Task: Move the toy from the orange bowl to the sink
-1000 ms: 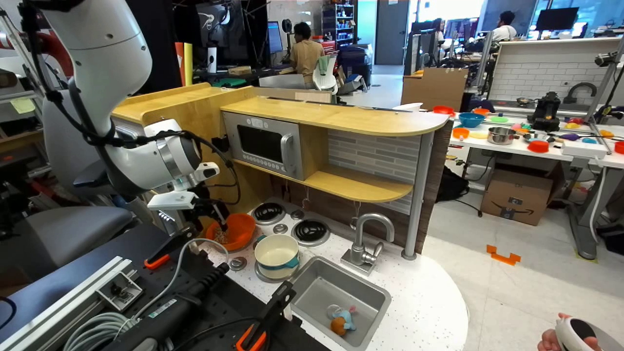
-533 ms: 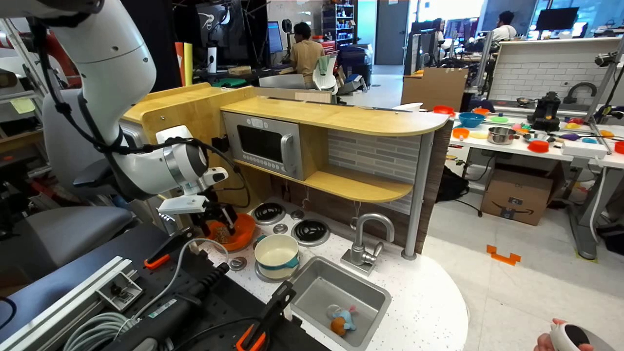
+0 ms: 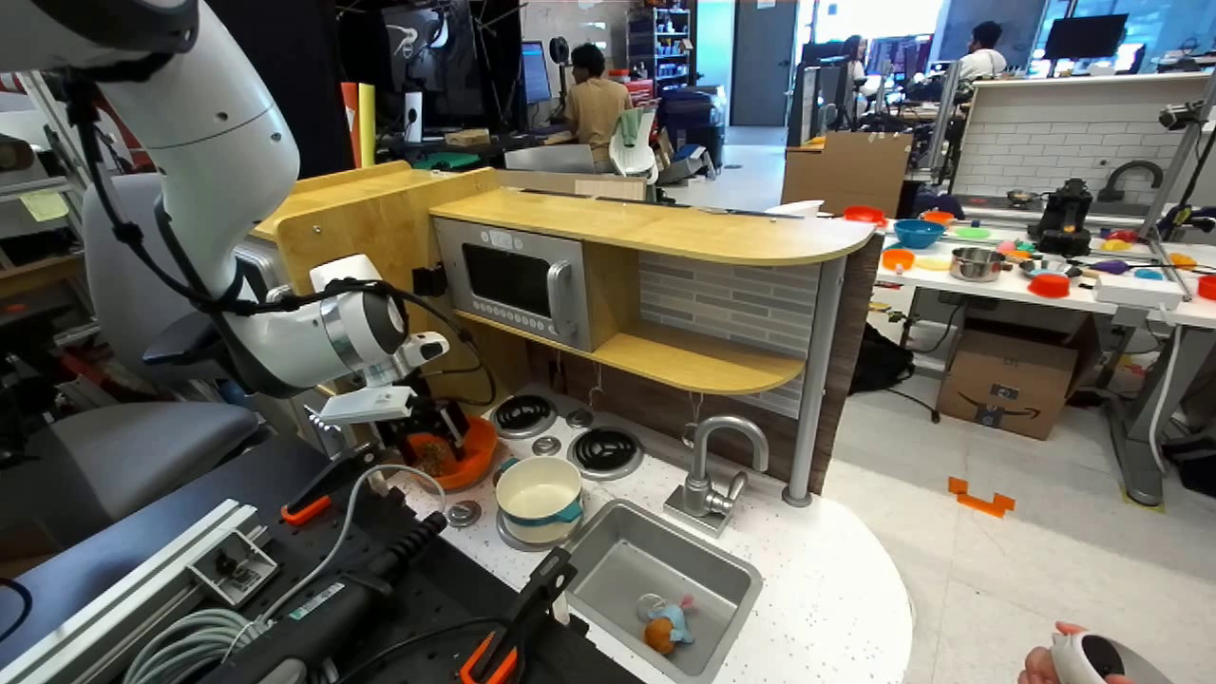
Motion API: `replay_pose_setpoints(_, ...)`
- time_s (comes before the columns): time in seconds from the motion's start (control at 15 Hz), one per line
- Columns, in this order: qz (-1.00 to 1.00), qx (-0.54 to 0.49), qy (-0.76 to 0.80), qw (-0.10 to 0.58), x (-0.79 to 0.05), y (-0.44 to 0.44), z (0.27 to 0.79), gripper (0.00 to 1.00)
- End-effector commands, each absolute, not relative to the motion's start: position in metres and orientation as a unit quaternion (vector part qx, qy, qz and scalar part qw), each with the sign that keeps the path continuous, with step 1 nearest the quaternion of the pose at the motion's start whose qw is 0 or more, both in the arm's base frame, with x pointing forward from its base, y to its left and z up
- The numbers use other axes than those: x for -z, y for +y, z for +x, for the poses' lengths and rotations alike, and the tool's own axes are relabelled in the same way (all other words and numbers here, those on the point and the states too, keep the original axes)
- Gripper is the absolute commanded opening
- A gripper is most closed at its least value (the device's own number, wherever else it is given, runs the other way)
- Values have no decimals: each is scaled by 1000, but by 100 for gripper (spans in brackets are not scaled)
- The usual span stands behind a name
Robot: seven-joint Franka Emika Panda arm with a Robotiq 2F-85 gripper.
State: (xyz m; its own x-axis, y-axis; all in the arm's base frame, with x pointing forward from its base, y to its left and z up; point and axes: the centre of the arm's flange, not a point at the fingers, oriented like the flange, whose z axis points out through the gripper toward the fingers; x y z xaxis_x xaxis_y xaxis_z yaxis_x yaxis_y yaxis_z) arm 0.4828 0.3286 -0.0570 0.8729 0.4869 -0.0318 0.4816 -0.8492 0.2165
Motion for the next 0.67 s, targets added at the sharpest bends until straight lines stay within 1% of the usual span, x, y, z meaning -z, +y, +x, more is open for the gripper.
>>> replay_pose_setpoints(0.0, 958, -17, 267, 105, 70, 337, 486, 100)
replay_pose_setpoints(0.53, 958, 7, 269, 98, 95, 324, 489, 100)
replay_pose_setpoints(0.6, 958, 8, 269, 99, 97, 323, 490, 75)
